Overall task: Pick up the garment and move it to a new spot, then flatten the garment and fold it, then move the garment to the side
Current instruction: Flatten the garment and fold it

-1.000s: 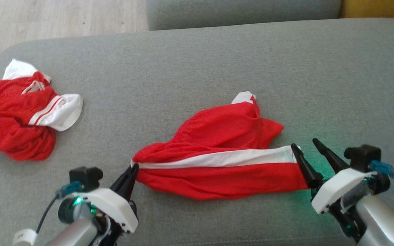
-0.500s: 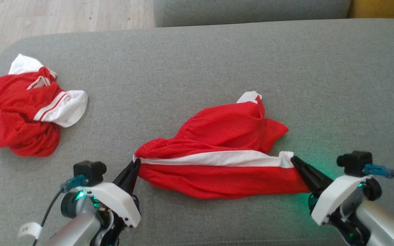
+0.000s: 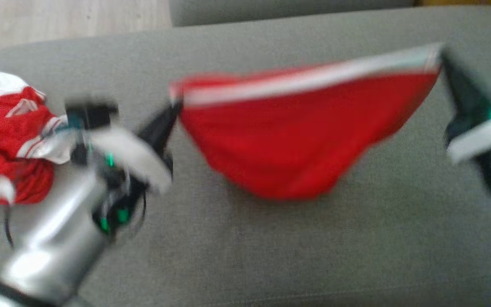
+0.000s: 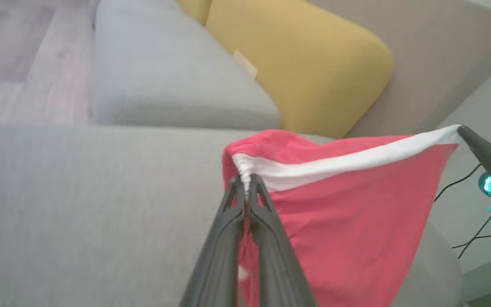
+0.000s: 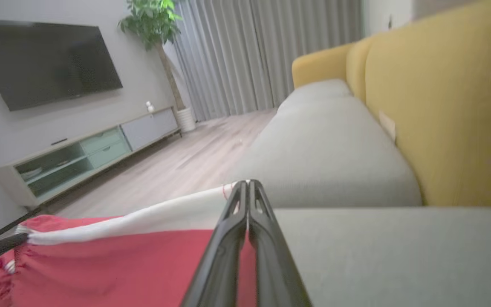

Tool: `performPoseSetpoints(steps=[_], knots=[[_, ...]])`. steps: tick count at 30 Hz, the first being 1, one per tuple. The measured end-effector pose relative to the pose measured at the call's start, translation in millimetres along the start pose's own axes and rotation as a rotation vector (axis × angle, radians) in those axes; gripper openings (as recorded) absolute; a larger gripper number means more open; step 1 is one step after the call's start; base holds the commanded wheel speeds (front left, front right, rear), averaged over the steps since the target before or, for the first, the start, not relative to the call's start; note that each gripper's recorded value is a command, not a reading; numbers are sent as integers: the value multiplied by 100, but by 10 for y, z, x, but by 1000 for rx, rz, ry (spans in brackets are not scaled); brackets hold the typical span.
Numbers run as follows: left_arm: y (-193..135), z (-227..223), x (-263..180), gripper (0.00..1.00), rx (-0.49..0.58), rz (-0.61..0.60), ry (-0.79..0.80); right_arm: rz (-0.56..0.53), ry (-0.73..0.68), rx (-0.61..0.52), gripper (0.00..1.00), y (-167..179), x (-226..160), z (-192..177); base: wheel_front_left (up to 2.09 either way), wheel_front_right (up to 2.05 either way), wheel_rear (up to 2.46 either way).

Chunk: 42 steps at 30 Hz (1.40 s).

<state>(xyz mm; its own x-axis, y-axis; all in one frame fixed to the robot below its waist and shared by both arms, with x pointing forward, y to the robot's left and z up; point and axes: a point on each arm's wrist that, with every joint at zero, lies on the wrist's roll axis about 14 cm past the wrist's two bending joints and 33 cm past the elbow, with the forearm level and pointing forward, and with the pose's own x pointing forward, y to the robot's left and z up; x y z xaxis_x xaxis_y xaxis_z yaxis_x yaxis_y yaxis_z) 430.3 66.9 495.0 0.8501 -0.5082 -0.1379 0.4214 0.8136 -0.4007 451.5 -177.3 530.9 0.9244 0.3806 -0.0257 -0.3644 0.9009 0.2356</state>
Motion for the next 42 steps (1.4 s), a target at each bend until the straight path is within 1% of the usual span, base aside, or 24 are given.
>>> performPoseSetpoints(steps=[4,6,9,11,12,13,16,18,21,22,25,29,31,33,38,40,42], knots=[[-277,756,521,0,68,-125,-91,-36,-165,-94,0,-276,335,821,0,0,0],[-416,1122,785,0,125,-168,-144,-72,-234,-148,0,-442,474,1196,0,0,0],[-711,1595,1152,0,197,-253,-242,-135,-334,-235,0,-682,623,1683,0,0,0],[-898,1823,1349,0,240,-298,-318,-185,-405,-275,0,-833,661,1986,0,0,0],[-987,1921,1441,0,245,-315,-358,-205,-441,-297,0,-893,670,2137,0,0,0],[-1144,2058,1586,0,246,-351,-434,-224,-496,-342,0,-938,693,2385,0,0,0],[-1240,2098,1775,0,223,-379,-486,-222,-542,-377,0,-946,755,2552,0,0,0],[-1141,1966,1914,0,199,-365,-462,-198,-538,-377,0,-904,834,2477,0,0,0],[-862,1494,2100,0,181,-313,-355,-153,-489,-356,0,-840,932,2148,0,0,0],[-646,1081,2149,0,158,-274,-268,-144,-433,-324,0,-876,945,1820,0,0,0],[-410,548,2050,0,124,-228,-171,-150,-336,-255,0,-939,861,1258,0,0,0],[-355,53,1678,0,106,-224,-96,-182,-271,-163,0,-941,563,753,0,0,0],[-347,-126,1446,0,80,-212,-74,-216,-254,-122,0,-956,343,581,0,0,0],[-378,-299,1198,0,83,-210,-50,-249,-236,-87,0,-944,111,422,0,0,0],[-429,-634,596,0,97,-176,-2,-274,-173,35,0,-656,-433,-23,0,0,0],[-441,-680,393,0,94,-153,-5,-280,-162,75,0,-544,-633,-108,0,0,0],[-466,-698,219,0,112,-138,-12,-275,-155,95,0,-433,-791,-149,0,0,0]])
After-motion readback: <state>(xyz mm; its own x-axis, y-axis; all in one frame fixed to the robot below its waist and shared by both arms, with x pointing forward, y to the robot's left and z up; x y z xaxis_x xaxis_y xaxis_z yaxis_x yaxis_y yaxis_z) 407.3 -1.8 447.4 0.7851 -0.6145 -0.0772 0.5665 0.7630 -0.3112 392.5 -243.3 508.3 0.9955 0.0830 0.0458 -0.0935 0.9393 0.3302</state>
